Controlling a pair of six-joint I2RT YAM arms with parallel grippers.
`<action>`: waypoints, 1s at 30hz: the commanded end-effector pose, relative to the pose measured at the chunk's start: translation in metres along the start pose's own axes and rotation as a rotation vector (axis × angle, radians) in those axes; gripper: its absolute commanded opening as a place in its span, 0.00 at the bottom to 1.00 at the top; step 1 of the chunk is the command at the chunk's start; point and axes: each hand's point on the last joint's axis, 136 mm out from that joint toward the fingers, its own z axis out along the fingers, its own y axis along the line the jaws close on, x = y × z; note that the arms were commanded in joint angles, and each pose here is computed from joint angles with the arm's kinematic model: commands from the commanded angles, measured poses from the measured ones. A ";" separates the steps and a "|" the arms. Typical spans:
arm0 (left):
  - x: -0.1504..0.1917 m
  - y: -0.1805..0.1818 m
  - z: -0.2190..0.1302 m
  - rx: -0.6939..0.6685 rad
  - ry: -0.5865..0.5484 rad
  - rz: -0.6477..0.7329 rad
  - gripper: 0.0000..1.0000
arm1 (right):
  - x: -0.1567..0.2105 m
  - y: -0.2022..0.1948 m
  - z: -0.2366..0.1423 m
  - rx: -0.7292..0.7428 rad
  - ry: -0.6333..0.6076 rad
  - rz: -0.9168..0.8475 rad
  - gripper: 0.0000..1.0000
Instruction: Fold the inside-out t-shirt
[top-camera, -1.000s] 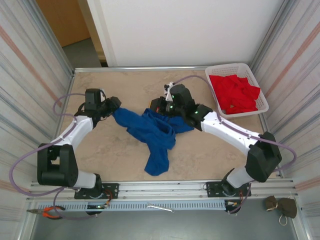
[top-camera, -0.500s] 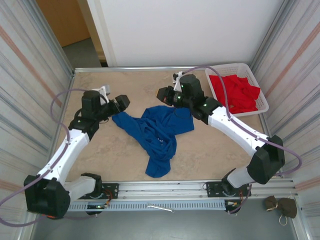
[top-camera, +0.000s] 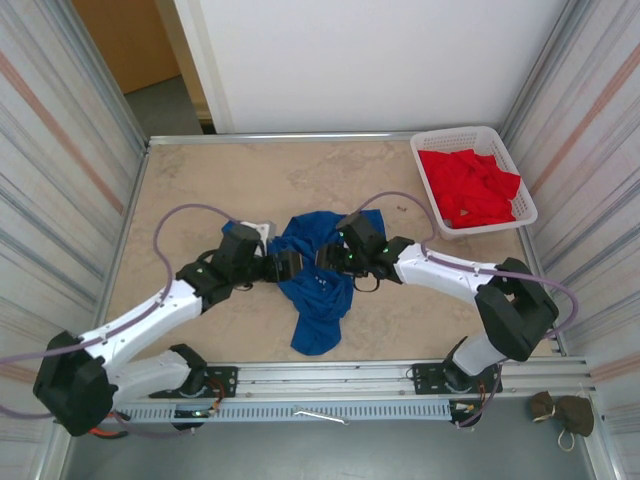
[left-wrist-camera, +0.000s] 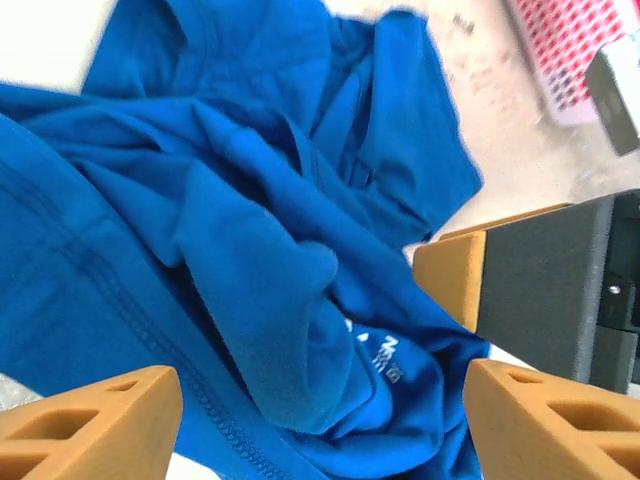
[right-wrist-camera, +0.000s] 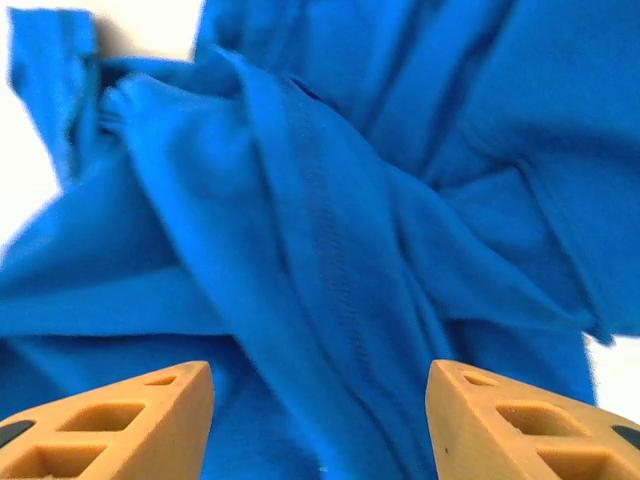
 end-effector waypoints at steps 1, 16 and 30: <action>-0.003 0.007 0.018 -0.084 0.011 0.055 0.68 | 0.005 -0.011 0.010 0.050 -0.026 0.010 0.57; -0.139 -0.133 -0.054 0.385 -0.188 0.124 0.00 | 0.003 -0.054 0.011 0.127 -0.115 0.120 0.20; -0.163 -0.176 -0.178 0.883 -0.397 0.232 0.00 | -0.060 0.029 -0.154 -0.261 -0.347 -0.144 0.65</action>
